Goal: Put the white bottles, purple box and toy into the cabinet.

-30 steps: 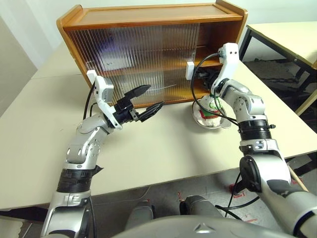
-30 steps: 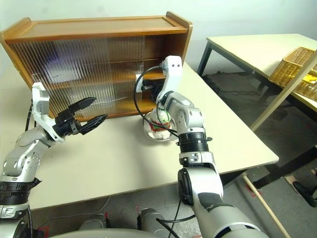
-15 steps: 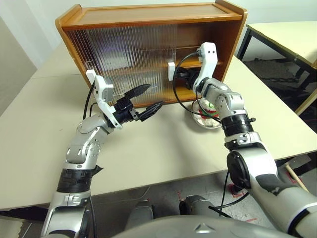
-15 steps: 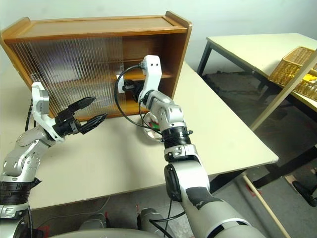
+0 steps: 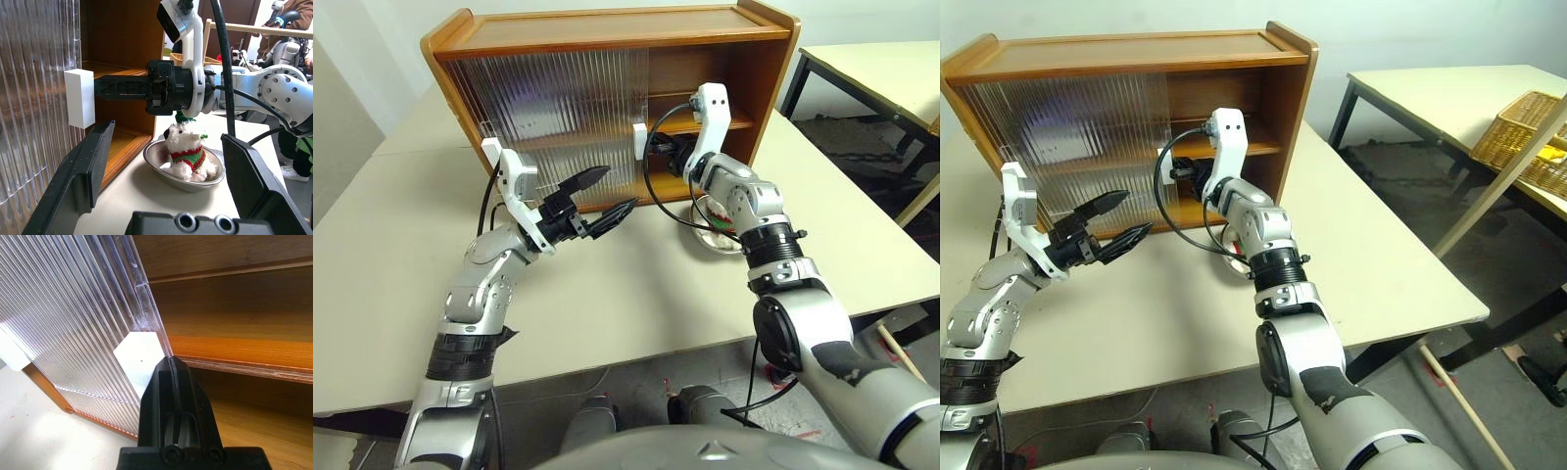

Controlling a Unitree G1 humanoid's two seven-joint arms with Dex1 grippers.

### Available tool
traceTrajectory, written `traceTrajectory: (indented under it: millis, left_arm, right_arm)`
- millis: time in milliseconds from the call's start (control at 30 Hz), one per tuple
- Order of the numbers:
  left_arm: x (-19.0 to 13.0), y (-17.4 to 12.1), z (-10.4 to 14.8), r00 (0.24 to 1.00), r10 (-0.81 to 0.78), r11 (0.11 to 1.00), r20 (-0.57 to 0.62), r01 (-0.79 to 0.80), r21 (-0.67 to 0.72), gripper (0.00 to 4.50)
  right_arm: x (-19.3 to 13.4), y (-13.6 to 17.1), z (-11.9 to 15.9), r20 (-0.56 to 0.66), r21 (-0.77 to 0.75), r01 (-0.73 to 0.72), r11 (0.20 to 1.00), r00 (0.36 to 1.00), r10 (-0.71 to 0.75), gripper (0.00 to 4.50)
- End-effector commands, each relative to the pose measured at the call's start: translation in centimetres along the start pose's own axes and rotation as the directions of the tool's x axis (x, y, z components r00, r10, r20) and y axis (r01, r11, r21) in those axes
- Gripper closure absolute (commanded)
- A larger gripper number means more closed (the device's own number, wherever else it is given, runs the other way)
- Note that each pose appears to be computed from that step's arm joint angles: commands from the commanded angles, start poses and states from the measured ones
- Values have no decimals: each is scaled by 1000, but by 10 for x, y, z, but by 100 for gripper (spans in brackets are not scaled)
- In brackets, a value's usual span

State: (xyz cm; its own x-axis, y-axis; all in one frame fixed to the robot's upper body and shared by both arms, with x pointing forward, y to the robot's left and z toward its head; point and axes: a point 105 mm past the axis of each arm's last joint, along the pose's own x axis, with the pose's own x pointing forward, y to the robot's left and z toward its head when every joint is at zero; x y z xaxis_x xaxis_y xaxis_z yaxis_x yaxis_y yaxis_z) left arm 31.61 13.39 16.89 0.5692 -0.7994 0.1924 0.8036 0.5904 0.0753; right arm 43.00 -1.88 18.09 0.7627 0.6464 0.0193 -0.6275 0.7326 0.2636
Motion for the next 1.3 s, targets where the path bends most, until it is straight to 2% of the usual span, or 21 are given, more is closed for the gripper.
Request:
traceTrajectory:
  millis: [33, 233, 333, 400, 700, 1000, 1167, 1300]
  left_arm:
    - [2, -1, 2, 1000, -11, 1000, 7, 11, 15, 0]
    - [3, -1, 1, 1000, -10, 1000, 12, 10, 9, 0]
    - [4, -2, -1, 1000, -10, 1000, 15, 10, 5, 0]
    - [5, -3, -1, 1000, -11, 1000, 17, 11, 1, 0]
    - [4, -6, -4, 1000, -10, 1000, 19, 10, -7, 0]
    - [-1, -11, -9, 1000, 7, 1000, 21, -7, -28, 0]
    - [0, -13, -12, 1000, 2, 999, 21, -1, -38, 0]
    - [1, -11, -11, 1000, -5, 999, 21, 6, -38, 0]
  right_arm:
    - [0, 1, 4, 5, -37, -3, 999, 1000, 4, 448]
    - [-16, -23, 12, 11, -118, 57, 991, 998, -56, 448]
    - [-25, -34, 14, 9, -147, 90, 985, 996, -90, 405]
    - [-32, -40, 15, 8, -161, 106, 981, 994, -106, 348]
    - [-63, -62, 32, 12, -234, 153, 960, 988, -155, 14]
    - [-125, -93, 53, -16, -249, 249, 936, 965, -261, 6]
    - [-144, -92, 55, -33, -253, 264, 931, 959, -281, 6]
    - [-156, -83, 44, -85, -230, 192, 954, 973, -217, 6]
